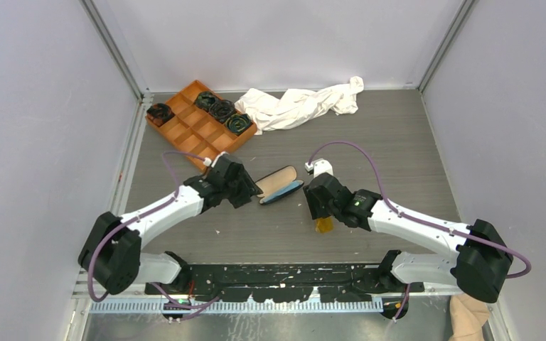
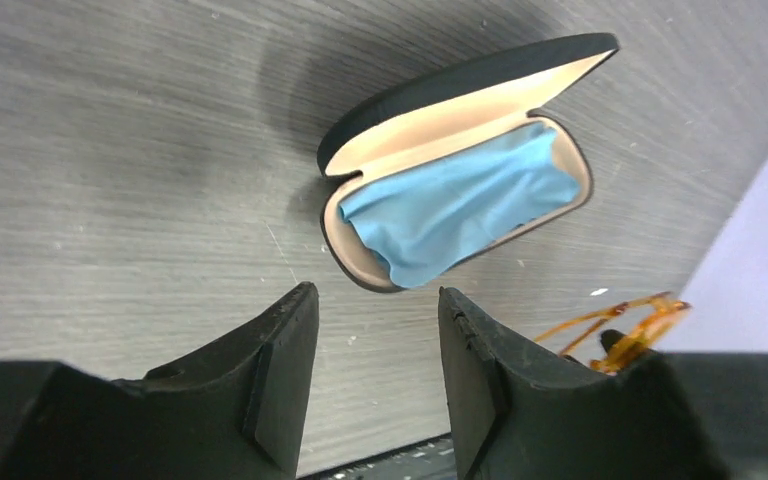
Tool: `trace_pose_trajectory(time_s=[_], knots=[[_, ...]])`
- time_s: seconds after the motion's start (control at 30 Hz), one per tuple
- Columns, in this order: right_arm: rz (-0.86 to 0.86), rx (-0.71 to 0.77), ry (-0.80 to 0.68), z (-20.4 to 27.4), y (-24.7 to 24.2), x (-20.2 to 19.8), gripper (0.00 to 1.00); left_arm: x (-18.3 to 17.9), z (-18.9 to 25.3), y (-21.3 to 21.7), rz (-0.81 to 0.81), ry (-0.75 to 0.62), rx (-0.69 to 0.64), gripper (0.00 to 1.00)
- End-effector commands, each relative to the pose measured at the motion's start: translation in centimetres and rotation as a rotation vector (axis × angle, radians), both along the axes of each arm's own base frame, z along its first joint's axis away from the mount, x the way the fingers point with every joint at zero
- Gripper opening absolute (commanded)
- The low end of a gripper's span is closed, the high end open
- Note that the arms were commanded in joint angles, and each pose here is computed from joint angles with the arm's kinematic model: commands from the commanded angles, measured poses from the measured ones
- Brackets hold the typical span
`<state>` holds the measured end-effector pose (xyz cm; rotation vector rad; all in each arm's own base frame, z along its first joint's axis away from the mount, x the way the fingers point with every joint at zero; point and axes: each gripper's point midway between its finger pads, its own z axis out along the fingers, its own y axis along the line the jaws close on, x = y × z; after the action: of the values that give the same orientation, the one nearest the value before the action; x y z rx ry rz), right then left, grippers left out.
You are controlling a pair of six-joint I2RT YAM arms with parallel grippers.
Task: Organize the sunglasses
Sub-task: Pick up the sunglasses from the center of the board.
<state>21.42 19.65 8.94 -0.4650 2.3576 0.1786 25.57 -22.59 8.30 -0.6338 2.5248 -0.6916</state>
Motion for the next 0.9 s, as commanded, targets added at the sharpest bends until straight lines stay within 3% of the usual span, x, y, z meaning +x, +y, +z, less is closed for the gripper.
trace_pose_trajectory(time_s=[0.0, 0.2, 0.53, 0.87], knots=[[-0.005, 0.053, -0.03, 0.9, 0.9, 0.4, 0.34, -1.7, 0.3, 0.4, 0.134, 0.103, -0.092, 0.47], [-0.009, 0.058, -0.034, 1.0, 0.9, 0.5, 0.34, -1.6, 0.0, -1.5, 0.161, 0.162, -0.281, 0.43], [-0.016, 0.056, -0.034, 0.9, 0.6, 0.3, 0.34, -0.5, -1.9, -1.6, 0.257, 0.201, -0.392, 0.42], [-0.026, 0.06, -0.047, 1.3, 0.3, 0.3, 0.34, 0.6, -3.0, -3.1, 0.253, 0.227, -0.474, 0.37]])
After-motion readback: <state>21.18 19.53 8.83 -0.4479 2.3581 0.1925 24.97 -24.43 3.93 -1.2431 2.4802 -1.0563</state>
